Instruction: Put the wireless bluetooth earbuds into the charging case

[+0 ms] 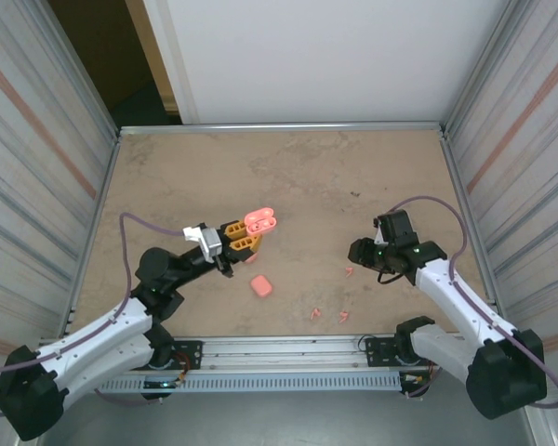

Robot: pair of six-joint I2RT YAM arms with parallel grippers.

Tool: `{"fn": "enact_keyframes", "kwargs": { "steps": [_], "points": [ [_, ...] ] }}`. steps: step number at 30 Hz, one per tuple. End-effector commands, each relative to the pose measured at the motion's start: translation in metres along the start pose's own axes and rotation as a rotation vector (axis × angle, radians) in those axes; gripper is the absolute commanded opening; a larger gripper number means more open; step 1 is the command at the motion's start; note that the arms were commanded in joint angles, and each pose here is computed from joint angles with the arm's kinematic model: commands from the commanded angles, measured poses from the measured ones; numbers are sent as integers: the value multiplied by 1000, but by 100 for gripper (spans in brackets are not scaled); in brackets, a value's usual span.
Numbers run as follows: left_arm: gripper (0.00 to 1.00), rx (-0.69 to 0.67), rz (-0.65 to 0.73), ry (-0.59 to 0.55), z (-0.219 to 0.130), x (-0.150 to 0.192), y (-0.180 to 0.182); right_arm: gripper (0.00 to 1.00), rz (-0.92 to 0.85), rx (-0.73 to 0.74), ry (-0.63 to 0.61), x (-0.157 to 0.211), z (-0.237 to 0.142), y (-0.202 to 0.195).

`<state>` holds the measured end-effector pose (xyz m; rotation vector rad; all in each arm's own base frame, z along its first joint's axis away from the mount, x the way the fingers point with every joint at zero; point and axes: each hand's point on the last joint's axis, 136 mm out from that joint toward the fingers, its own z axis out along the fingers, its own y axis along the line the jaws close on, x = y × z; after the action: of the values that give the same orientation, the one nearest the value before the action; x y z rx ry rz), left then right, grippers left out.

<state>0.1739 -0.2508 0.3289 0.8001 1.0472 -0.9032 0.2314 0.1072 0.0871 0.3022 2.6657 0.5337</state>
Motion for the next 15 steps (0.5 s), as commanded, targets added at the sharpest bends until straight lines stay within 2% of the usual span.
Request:
{"fn": "enact_keyframes", "kwargs": {
  "steps": [1, 15],
  "points": [
    [0, 27, 48, -79, 2, -26, -4, 44, 7, -2, 57, 10, 14, -4],
    [0, 19, 46, -71, 1, -24, -4, 37, 23, 15, 128, 18, 40, -11]
  ]
}}
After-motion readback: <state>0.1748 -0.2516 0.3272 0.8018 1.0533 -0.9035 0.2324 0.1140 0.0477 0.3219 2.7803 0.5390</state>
